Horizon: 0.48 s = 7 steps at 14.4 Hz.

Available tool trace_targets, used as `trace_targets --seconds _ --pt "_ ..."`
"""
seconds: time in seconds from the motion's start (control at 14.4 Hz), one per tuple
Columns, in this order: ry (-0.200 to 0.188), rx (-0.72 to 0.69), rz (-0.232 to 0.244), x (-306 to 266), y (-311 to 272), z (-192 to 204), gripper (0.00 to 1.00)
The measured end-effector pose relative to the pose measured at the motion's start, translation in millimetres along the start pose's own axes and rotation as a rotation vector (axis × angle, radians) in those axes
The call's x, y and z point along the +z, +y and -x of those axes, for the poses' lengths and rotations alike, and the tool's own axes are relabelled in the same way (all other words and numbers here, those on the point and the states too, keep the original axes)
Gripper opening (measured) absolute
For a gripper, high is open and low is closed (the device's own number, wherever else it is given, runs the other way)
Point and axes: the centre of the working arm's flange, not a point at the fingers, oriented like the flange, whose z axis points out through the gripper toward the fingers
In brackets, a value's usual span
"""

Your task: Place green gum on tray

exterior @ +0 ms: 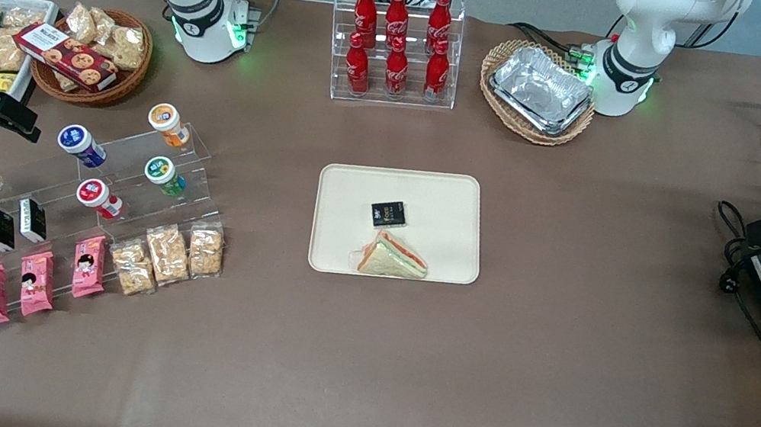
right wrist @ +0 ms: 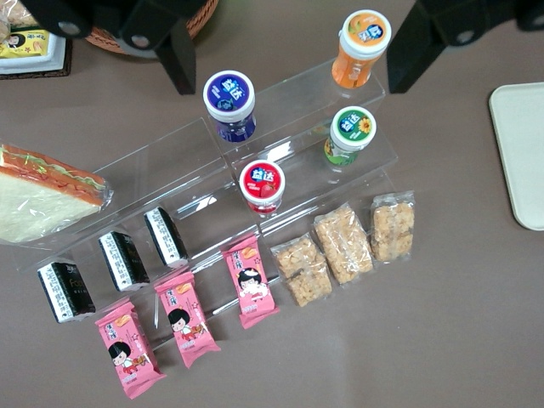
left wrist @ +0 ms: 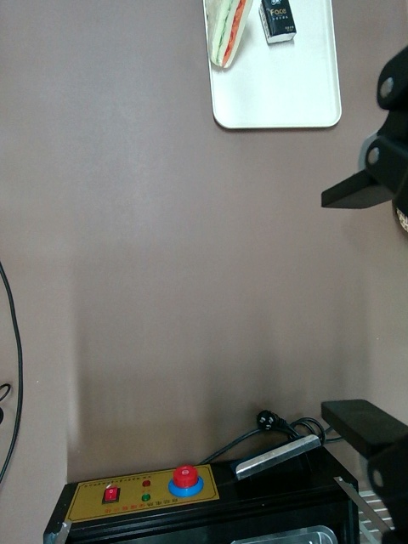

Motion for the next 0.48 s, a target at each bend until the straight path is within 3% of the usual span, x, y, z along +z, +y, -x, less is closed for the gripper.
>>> trace_targets --seconds 0.48 --pt "-0.008 -0.004 0.000 2.8 -2.3 1.9 1.00"
